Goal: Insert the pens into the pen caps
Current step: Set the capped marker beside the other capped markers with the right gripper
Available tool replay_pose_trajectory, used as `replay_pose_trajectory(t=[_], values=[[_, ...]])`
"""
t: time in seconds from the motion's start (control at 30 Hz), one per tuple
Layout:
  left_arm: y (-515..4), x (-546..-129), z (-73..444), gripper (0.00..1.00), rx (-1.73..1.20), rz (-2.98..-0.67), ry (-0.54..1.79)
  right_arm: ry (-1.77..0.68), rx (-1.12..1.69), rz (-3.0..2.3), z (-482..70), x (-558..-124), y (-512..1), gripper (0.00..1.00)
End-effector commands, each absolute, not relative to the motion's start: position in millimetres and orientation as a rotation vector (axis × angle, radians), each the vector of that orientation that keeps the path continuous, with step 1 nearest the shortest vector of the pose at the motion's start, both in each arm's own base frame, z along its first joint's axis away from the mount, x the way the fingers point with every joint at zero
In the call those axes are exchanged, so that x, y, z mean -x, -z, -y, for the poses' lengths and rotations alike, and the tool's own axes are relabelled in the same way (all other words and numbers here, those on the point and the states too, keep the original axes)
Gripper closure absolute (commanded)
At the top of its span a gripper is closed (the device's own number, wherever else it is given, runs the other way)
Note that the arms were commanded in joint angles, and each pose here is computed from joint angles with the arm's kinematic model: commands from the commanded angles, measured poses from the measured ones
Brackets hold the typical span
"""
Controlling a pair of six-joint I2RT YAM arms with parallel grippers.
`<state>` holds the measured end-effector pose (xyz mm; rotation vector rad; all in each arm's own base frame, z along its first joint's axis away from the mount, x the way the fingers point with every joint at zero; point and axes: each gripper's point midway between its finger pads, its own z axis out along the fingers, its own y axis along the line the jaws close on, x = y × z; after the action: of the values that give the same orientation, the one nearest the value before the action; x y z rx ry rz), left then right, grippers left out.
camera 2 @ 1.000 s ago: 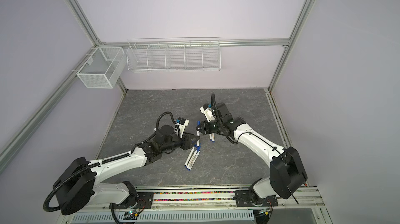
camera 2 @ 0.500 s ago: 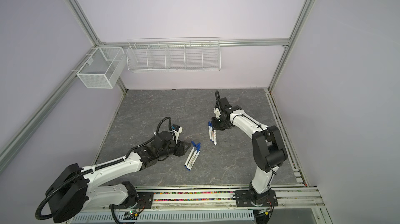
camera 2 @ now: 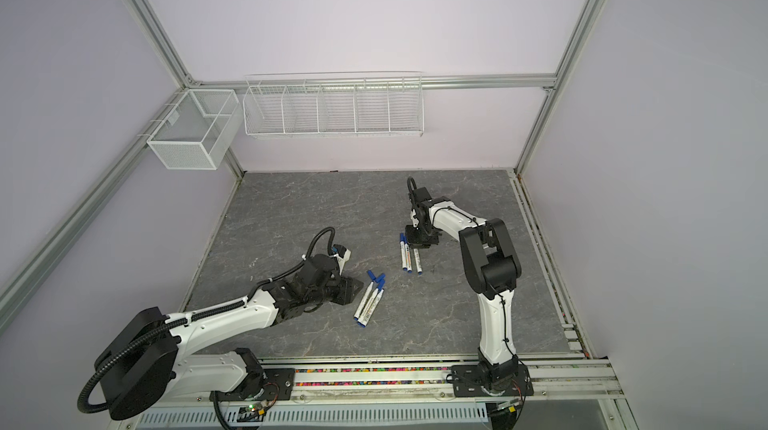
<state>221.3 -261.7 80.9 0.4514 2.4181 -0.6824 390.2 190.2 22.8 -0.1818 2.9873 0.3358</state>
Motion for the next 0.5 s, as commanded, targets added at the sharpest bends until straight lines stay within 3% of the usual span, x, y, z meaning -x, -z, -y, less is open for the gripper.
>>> replay_pose_trajectory(t=[0.0, 0.2, 0.47], values=[[-81, -219, 267, 0.44, -0.5, -2.427, 0.68, -0.413, 0.133, -2.984, -195, -395, -22, 0.83], [-78, -214, 271, 0.38, -0.542, -2.443, 0.684, -0.492, 0.083, -2.942, -197, -396, -38, 0.69], [-75, -209, 273, 0.38, -0.571, -2.458, 0.654, -0.556, 0.063, -2.818, -194, -389, -85, 0.64]])
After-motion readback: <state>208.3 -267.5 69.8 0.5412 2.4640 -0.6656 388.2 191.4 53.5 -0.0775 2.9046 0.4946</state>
